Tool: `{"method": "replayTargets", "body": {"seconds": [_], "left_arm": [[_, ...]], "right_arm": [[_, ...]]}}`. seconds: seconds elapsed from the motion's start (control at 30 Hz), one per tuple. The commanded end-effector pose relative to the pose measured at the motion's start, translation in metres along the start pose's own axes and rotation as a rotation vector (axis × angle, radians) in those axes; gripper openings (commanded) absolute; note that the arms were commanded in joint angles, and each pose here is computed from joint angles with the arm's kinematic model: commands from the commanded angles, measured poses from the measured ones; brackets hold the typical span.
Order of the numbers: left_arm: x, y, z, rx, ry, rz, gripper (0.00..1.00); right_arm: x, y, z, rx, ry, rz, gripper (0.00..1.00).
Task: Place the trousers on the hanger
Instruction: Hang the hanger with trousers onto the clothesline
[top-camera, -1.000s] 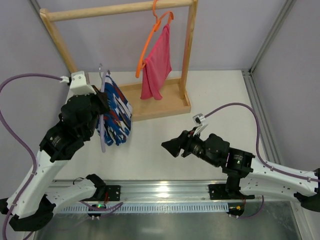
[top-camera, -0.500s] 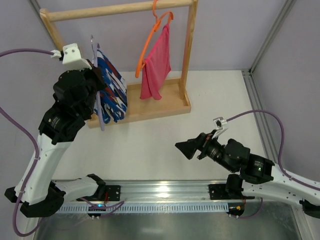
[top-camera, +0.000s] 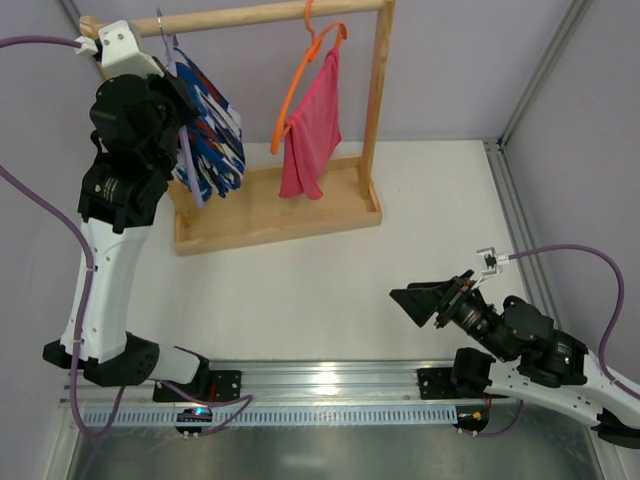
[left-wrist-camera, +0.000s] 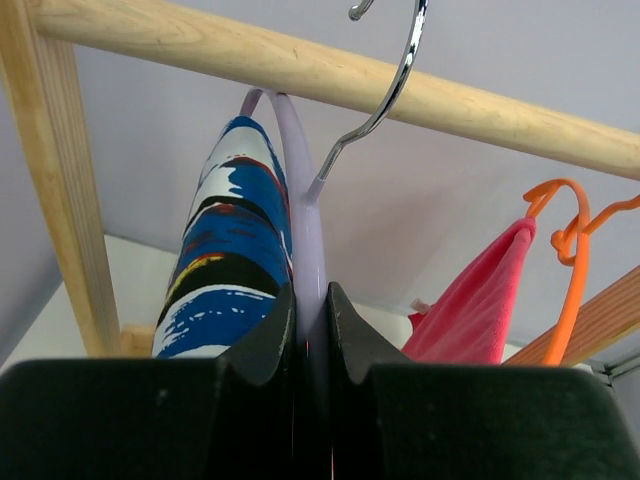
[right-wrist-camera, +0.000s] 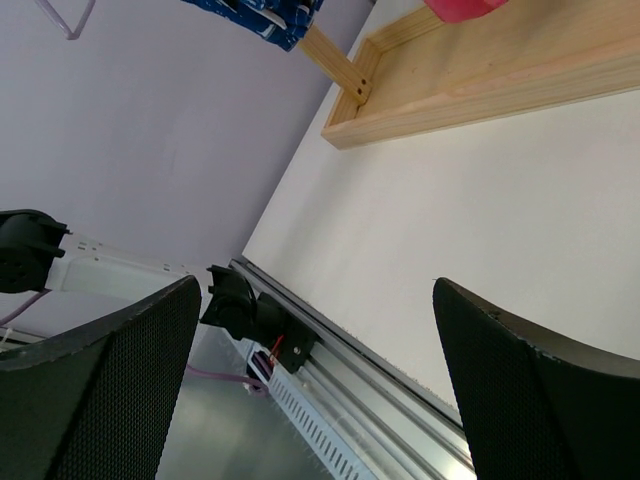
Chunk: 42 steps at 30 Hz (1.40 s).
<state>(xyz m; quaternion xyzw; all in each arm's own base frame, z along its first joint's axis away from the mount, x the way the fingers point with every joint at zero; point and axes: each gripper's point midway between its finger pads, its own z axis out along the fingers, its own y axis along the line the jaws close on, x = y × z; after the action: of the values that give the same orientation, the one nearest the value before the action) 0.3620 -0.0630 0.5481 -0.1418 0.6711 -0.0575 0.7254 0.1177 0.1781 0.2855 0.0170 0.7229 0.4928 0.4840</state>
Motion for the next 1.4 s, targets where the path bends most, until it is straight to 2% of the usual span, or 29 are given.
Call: {"method": "replayTargets", "body": {"seconds": [0.0, 0.23, 0.37, 0.6, 1.0, 1.03, 1.1, 1.13, 1.23, 1.27, 1.3, 1.37], "left_arm": [[-0.079, -0.02, -0.006, 0.118, -0.228, -0.115, 0.0], [-0.068, -0.007, 0.032, 0.104, -0.217, -0.146, 0.0], [-0.047, 0.001, 0.049, 0.085, -0.176, -0.151, 0.0], [-0.029, 0.02, 0.068, 0.087, -0.146, -0.163, 0.0], [-0.011, 0.02, 0.088, 0.139, -0.07, -0.174, 0.01], [-0.005, 0.021, 0.089, 0.139, -0.055, -0.175, 0.04], [-0.008, 0.019, 0.082, 0.149, -0.065, -0.185, 0.19], [-0.006, 0.021, 0.079, 0.147, -0.063, -0.186, 0.37], [-0.001, 0.024, 0.065, 0.144, -0.042, -0.193, 0.63], [0.006, 0.026, 0.062, 0.138, -0.021, -0.197, 0.69], [0.001, 0.027, 0.05, 0.139, -0.026, -0.199, 0.96], [0.012, 0.034, 0.039, 0.11, 0.019, -0.196, 1.0]], "right_arm": [[-0.008, -0.012, -0.01, 0.03, -0.037, -0.002, 1.0], [-0.023, -0.02, -0.03, 0.039, -0.085, -0.001, 1.0], [-0.028, -0.025, -0.039, 0.034, -0.114, 0.013, 1.0], [-0.028, -0.03, -0.04, 0.049, -0.123, 0.01, 0.99], [-0.023, -0.031, -0.033, 0.06, -0.115, -0.001, 1.0], [-0.023, -0.032, -0.031, 0.068, -0.114, -0.002, 1.0], [-0.021, -0.033, -0.03, 0.074, -0.109, -0.002, 1.0], [-0.021, -0.033, -0.029, 0.078, -0.103, -0.004, 1.0], [-0.019, -0.031, -0.028, 0.082, -0.087, -0.01, 1.0], [-0.018, -0.031, -0.028, 0.087, -0.08, -0.017, 1.0], [-0.019, -0.031, -0.028, 0.09, -0.08, -0.021, 1.0], [-0.017, -0.033, -0.027, 0.106, -0.065, -0.03, 1.0]]}}
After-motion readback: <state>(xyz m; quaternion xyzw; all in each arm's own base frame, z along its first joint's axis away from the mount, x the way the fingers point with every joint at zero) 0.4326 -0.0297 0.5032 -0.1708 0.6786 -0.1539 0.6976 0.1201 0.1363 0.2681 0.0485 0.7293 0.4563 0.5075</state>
